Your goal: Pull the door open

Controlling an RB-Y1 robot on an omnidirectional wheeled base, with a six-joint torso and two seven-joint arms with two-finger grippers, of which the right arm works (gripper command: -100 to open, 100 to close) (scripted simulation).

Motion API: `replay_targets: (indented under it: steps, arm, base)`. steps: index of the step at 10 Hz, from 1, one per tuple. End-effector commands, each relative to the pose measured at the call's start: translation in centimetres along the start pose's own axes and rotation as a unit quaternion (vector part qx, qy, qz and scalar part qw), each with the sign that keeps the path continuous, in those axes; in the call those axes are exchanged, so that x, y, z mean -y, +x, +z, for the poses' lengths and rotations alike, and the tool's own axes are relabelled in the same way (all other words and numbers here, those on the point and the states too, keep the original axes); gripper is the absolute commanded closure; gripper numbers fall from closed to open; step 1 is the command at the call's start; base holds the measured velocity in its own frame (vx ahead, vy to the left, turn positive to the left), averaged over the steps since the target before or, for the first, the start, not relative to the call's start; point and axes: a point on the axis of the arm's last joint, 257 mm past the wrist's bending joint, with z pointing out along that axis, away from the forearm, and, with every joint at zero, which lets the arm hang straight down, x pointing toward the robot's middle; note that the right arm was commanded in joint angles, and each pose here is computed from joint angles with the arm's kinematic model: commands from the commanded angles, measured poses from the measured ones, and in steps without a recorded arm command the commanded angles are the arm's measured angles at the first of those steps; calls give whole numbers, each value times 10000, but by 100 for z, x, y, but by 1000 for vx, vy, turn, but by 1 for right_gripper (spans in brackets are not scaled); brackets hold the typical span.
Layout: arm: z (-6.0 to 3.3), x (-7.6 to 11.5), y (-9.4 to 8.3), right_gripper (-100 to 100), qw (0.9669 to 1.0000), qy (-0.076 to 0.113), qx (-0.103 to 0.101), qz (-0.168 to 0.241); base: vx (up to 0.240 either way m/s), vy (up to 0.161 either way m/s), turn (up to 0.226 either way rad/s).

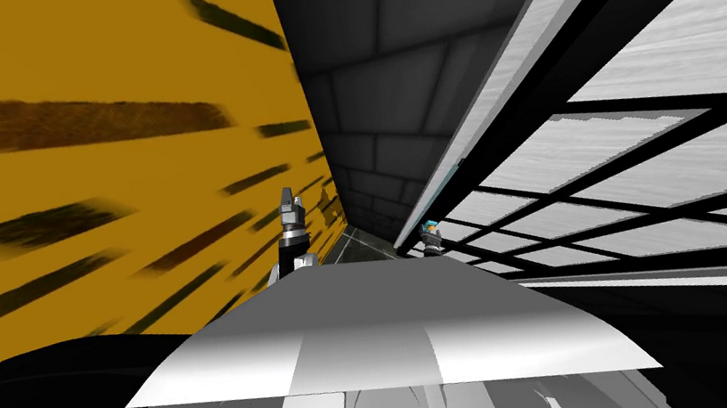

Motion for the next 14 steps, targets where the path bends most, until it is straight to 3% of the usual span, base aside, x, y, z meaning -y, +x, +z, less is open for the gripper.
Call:
replay_targets:
  steps: [1, 2, 7, 14]
  arm:
    - [0, 0, 0, -100, 10000, 0, 0, 0]
    - [0, 0, 0, 100, 10000, 0, 0, 0]
    - [0, 0, 0, 100, 10000, 0, 0, 0]
    - [-93, 52, 7, 100, 9991, 412, 67, 58]
  base:
    - [75, -9, 17]
    - [-12, 0, -17]
    - [-14, -1, -1]
    - [-221, -28, 168]
